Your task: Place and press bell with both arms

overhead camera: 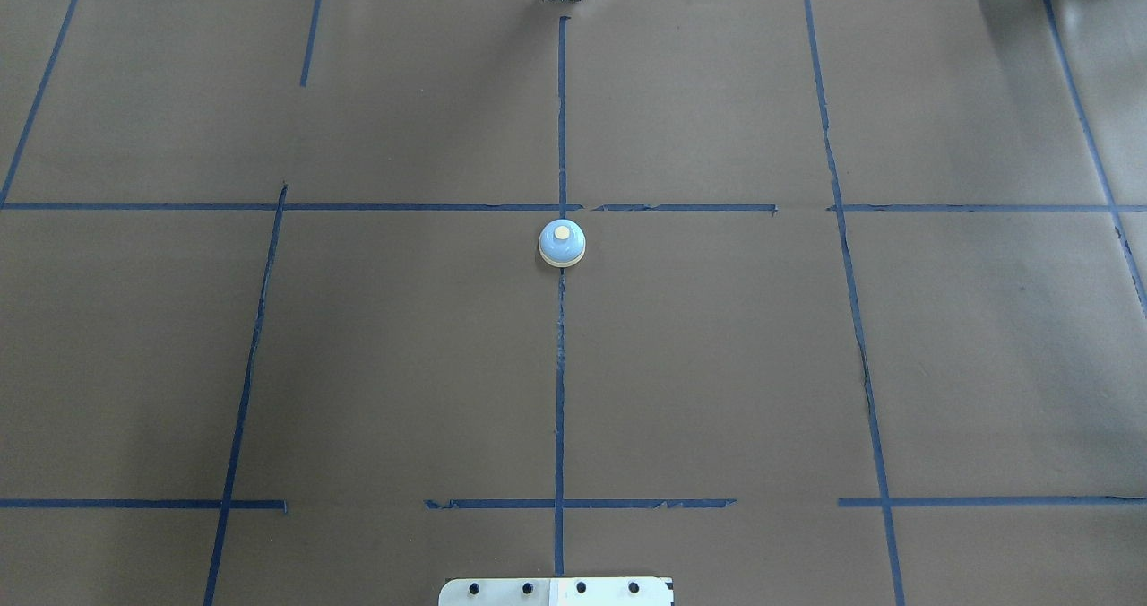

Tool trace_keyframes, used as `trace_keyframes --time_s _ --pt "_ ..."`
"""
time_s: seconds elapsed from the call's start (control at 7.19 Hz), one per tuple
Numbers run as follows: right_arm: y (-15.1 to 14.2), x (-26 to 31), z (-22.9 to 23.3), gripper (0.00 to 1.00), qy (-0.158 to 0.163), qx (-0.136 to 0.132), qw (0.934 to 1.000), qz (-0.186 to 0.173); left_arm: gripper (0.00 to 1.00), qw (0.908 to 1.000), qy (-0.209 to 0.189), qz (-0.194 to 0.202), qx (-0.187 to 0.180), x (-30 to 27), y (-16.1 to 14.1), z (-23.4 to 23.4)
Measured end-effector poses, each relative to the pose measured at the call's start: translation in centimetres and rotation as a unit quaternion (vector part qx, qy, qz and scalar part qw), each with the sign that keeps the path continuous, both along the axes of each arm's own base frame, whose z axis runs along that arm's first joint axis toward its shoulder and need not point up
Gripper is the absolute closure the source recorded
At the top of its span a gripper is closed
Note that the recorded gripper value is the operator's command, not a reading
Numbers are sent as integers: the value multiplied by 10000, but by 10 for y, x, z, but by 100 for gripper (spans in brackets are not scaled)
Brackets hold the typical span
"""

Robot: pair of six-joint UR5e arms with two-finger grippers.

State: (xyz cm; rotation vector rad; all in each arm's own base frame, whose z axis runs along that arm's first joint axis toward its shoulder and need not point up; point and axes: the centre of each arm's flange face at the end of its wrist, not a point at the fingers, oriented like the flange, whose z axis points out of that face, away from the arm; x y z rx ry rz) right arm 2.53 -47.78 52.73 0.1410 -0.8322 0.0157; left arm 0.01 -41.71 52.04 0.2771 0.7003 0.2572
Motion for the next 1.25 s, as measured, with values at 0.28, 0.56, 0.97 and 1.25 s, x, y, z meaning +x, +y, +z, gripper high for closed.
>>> trace_keyframes --time_s 0.28,0.56,0.97,1.25 --pt "34 27 40 0 169 204 9989 -393 0 9993 -164 215 -263 -46 17 31" --pt "54 32 56 0 208 239 9979 -560 0 9959 -140 216 -865 -62 24 70" --pt "59 31 62 0 230 192 9978 -598 0 9887 239 -128 -1476 -60 37 86" --pt "63 25 70 0 380 110 9970 -661 0 9883 291 -174 -1484 -59 39 83"
